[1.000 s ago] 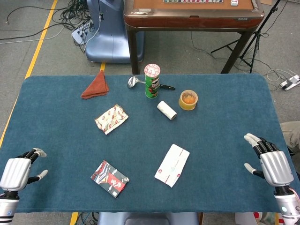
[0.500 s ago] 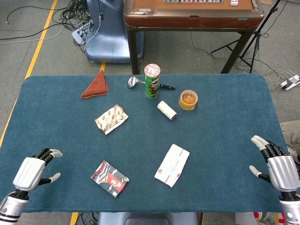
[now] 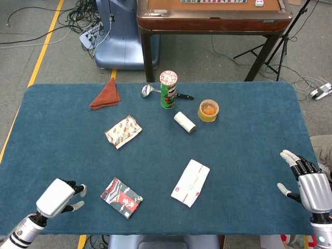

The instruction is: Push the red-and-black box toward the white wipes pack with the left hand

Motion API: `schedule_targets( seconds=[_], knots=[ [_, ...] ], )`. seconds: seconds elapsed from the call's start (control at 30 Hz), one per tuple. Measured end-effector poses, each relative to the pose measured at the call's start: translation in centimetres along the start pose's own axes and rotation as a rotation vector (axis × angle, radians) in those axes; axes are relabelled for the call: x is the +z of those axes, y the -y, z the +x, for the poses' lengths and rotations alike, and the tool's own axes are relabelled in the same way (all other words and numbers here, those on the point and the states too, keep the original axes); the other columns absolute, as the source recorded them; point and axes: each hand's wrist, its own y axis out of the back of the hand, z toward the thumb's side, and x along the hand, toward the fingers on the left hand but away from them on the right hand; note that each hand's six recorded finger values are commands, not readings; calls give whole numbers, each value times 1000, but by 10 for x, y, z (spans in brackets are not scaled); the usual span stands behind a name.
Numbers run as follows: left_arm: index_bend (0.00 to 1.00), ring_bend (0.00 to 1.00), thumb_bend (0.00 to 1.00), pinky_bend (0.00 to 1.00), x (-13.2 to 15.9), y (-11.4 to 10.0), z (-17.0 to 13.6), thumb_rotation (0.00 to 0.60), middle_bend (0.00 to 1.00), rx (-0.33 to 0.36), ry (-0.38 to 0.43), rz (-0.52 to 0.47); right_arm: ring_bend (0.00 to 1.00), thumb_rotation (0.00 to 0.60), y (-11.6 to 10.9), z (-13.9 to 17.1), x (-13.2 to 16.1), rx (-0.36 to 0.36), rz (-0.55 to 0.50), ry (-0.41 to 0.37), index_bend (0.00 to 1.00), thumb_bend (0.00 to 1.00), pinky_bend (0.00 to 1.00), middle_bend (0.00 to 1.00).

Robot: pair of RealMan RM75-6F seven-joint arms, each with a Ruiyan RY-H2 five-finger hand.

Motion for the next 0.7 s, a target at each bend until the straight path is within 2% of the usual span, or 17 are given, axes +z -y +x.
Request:
schedule_targets(
  seconds=[0.17, 0.3, 0.5, 0.7],
  knots=[
    [864, 857, 0, 1000, 19, 13, 5, 600, 991, -62, 28, -40, 198, 600, -4, 1, 0, -11, -11, -2, 177, 61, 353, 210],
    [867, 860, 0, 1000, 37, 26, 13, 600, 997, -105, 53, -58, 199, 600, -8, 3, -2, -20, -21, -2, 177, 61, 353, 210],
    [868, 861, 0, 1000, 59, 37, 32, 600, 999, -119, 81, -50, 198, 600, -14, 5, -5, -31, -32, 3, 177, 61, 353, 210],
    [868, 864, 0, 1000, 68, 50, 50, 600, 1000, -141, 67, -50, 199, 600, -21, 8, -8, -48, -52, 8, 177, 61, 353, 210]
  ],
)
